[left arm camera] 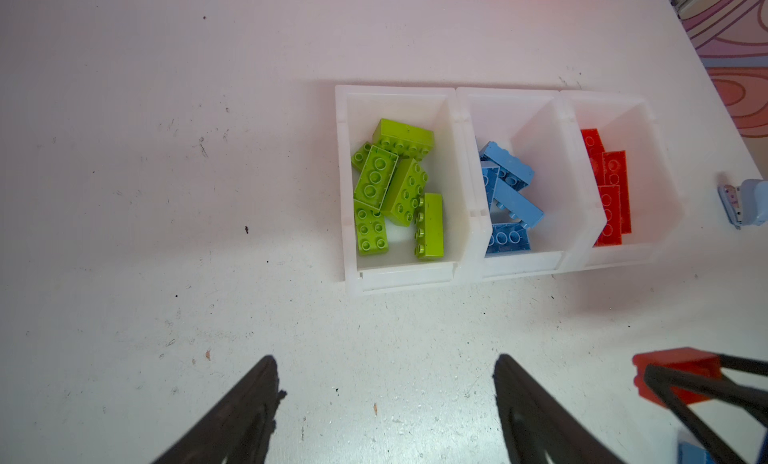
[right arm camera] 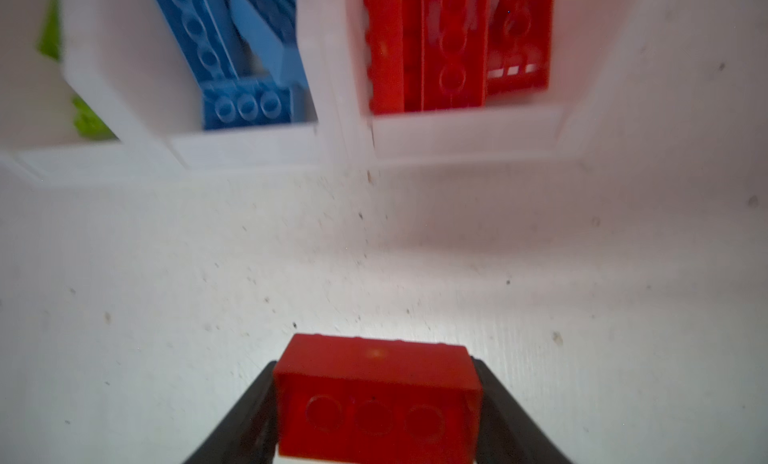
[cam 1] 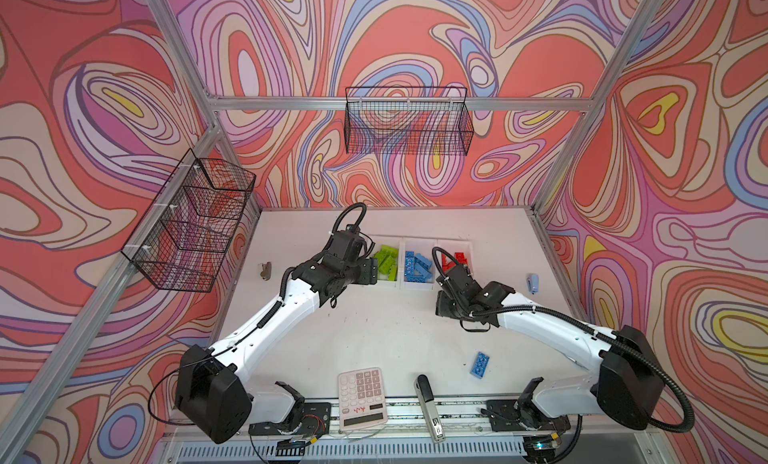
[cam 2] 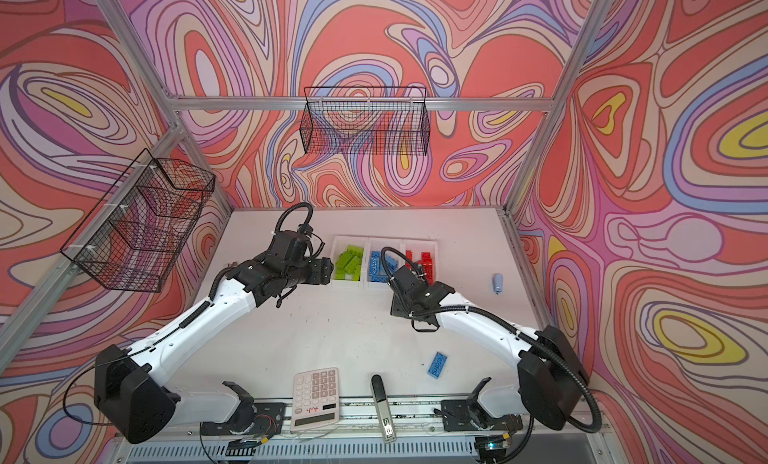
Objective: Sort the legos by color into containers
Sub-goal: 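Grasp the red brick with the right gripper and lift it, then drop the red brick in the farthest compartment while the left gripper lowers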
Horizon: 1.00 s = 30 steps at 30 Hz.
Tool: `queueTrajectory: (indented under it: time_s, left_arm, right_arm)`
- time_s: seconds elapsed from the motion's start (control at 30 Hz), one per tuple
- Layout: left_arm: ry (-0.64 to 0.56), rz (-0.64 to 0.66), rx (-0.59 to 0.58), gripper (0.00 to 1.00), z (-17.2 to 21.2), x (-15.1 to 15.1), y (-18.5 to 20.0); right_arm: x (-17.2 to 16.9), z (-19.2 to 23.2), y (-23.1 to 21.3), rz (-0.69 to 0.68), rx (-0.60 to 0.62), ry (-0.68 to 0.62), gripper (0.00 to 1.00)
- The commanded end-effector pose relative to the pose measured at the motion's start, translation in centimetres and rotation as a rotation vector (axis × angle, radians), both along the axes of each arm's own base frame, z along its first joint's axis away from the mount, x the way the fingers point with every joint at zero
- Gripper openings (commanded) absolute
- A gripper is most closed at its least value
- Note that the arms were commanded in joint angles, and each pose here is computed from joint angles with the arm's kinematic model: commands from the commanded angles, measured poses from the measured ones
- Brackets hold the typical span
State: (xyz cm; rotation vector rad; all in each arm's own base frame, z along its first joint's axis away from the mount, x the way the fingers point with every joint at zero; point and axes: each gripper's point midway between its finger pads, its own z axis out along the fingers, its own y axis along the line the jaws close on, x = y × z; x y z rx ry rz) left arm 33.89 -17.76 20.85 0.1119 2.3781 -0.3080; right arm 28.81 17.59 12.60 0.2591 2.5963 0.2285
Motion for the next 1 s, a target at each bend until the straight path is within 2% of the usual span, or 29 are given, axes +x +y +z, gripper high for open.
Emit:
queueTrajectory:
  time_s: [0.0,0.17,0.3,0.4,0.5,0.63,0.77,0.97]
  left_arm:
    - [-0.006,-0.013,-0.033,0.82,0.1,-0.8,0.1]
    - [-0.003,-0.012,-0.029,0.82,-0.6,-2.1,0.9]
    - [0.003,-0.035,-0.051,0.82,-0.4,-3.1,0.7]
    - [0.014,-0.076,-0.034,0.82,-0.7,-4.1,-0.2]
    - [0.025,-0.137,0.013,0.83,-1.4,-5.3,-2.0]
    - [0.045,-0.254,0.048,0.84,-2.4,-7.1,-5.9]
    - [0.063,-0.406,0.054,0.86,-3.1,-9.4,-11.4]
    - [0.141,-0.657,0.081,0.89,-5.1,-14.6,-20.4]
  right_arm:
    - [3.6,2.6,-3.4,-0.065,-0.048,-0.08,0.56]
    - [9.3,4.5,-5.2,-0.083,-0.035,-0.151,0.56]
    - [12.8,3.9,-4.9,-0.068,-0.023,-0.155,0.57]
    - [14.5,2.5,-5.0,-0.062,-0.014,-0.133,0.62]
    - [15.7,1.7,-4.8,-0.054,-0.006,-0.125,0.71]
    - [16.1,2.4,-5.0,-0.06,-0.002,-0.143,0.81]
    - [15.4,3.6,-7.0,-0.1,-0.014,-0.162,0.85]
    - [13.4,6.0,-14.1,-0.247,-0.012,-0.208,0.87]
